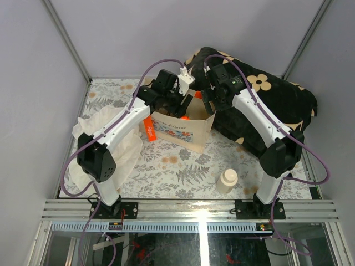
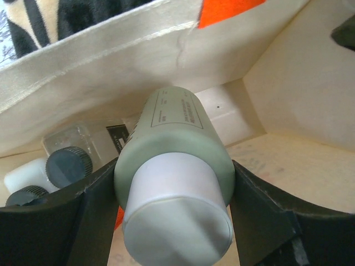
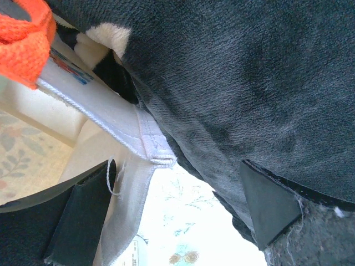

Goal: Place the personal care products into the canvas bag

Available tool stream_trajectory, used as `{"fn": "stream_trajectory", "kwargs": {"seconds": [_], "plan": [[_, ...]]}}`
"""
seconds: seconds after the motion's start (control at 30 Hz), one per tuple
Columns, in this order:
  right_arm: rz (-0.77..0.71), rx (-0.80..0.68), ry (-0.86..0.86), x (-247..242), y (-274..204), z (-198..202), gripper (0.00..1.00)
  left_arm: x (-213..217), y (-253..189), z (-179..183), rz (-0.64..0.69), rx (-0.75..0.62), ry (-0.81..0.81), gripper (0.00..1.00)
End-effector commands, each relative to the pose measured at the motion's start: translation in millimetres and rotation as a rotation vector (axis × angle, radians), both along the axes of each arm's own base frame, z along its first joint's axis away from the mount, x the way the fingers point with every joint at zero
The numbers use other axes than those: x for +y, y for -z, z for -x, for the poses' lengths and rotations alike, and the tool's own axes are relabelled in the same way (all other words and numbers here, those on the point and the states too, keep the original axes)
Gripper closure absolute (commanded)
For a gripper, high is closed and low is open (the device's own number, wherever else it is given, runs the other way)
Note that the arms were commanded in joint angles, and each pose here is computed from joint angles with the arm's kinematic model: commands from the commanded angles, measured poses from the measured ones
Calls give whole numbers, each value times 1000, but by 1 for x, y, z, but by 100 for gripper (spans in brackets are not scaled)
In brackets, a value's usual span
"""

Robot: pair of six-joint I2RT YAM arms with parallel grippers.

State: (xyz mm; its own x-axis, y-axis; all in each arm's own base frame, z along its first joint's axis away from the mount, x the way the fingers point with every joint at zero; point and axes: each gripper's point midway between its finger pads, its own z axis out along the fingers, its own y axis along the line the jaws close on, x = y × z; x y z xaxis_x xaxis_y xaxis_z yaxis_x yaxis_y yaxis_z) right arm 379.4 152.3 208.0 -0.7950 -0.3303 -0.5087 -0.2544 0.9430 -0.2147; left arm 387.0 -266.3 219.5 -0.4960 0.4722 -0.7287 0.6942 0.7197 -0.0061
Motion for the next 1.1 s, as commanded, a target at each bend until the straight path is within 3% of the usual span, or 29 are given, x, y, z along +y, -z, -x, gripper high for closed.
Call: {"fn": "stream_trajectory", "kwargs": {"seconds": [0.0, 0.53, 0.57, 0.67, 0.7, 0.77, 0.83, 0.9, 1.07], "plan": [[35, -24, 45, -18, -15, 6, 1, 4, -25, -24, -15, -140, -38, 100], [36, -33, 79, -20, -20, 4, 1, -6, 30, -40, -51, -46, -62, 100], [36, -34, 81, -20, -19, 4, 0, -5, 28, -41, -47, -49, -66, 97], [30, -46, 82, -20, -22, 4, 1, -3, 25, -43, -43, -54, -79, 70], [26, -46, 80, -19, -22, 4, 1, -3, 23, -43, -41, -57, -80, 58], [16, -52, 77, -18, -24, 3, 1, -3, 21, -43, -35, -59, -86, 23], [8, -55, 71, -17, -25, 4, 1, -3, 18, -43, -27, -59, -88, 4], [-3, -60, 63, -15, -28, 4, 1, -2, 18, -44, -19, -52, -94, 0], [-49, -103, 23, -10, -43, 4, 1, -4, 2, -47, 49, -58, -105, 0]]}}
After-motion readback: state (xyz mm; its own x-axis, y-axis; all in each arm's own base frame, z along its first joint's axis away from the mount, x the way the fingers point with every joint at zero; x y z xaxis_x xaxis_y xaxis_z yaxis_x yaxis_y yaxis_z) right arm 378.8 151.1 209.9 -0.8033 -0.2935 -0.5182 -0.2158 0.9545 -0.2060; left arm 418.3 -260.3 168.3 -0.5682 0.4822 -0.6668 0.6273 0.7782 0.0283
